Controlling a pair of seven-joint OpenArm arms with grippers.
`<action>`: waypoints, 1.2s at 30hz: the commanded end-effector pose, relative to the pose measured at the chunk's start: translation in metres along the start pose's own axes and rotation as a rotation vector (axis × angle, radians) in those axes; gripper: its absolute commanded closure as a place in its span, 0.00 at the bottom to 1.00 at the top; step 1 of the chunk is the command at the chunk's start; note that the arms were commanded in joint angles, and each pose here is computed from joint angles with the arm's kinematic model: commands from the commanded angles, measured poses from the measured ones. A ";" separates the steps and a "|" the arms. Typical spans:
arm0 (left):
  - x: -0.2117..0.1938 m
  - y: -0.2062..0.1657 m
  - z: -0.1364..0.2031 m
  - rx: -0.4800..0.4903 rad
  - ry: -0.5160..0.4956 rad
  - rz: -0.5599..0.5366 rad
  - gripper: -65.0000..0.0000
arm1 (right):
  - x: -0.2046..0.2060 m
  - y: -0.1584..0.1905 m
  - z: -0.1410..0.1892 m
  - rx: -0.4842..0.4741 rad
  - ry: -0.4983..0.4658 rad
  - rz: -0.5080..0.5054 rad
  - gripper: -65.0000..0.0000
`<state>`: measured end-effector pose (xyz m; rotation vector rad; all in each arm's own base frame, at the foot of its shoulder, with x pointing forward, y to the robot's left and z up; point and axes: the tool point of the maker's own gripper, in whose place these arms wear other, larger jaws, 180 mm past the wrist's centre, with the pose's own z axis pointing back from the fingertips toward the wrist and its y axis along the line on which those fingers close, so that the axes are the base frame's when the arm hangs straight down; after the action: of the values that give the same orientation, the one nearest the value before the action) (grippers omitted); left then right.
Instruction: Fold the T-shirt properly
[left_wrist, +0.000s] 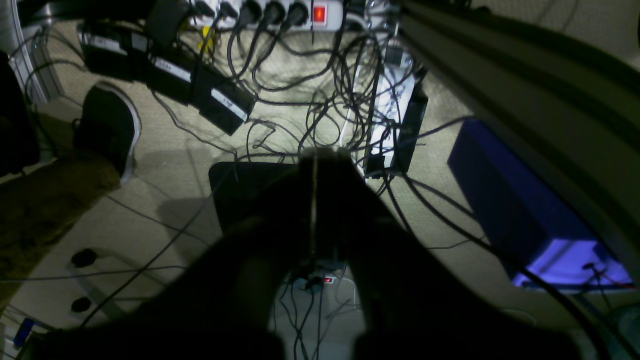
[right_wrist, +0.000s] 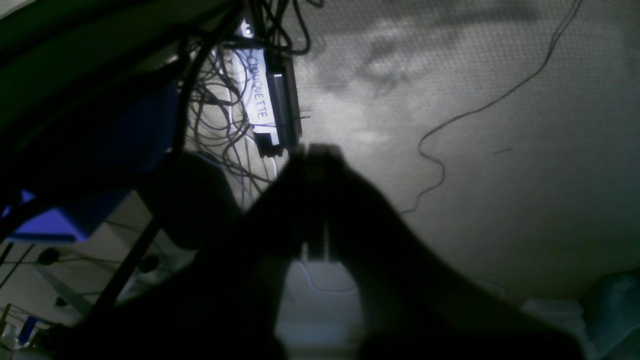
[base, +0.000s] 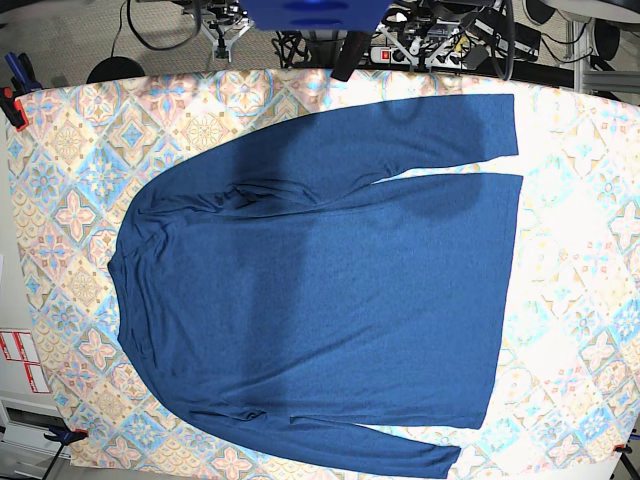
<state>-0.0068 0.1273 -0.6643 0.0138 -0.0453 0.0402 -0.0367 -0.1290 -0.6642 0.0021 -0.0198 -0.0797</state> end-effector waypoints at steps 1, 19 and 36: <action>-0.003 -0.001 0.000 -0.001 0.006 -0.005 1.00 | -0.003 -0.002 0.000 -0.005 0.004 0.000 0.99; -0.022 0.005 0.002 0.008 0.034 -0.008 1.00 | -0.009 -0.006 0.001 -0.010 0.012 0.001 0.99; -0.055 0.070 0.034 0.099 -0.081 -0.054 1.00 | -0.062 -0.087 0.029 -0.130 -0.038 0.055 1.00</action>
<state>-0.0593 0.1907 -0.6332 0.1074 -0.1346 -0.0150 -0.1008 -0.2021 -0.6387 -0.1119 -0.0581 -0.0258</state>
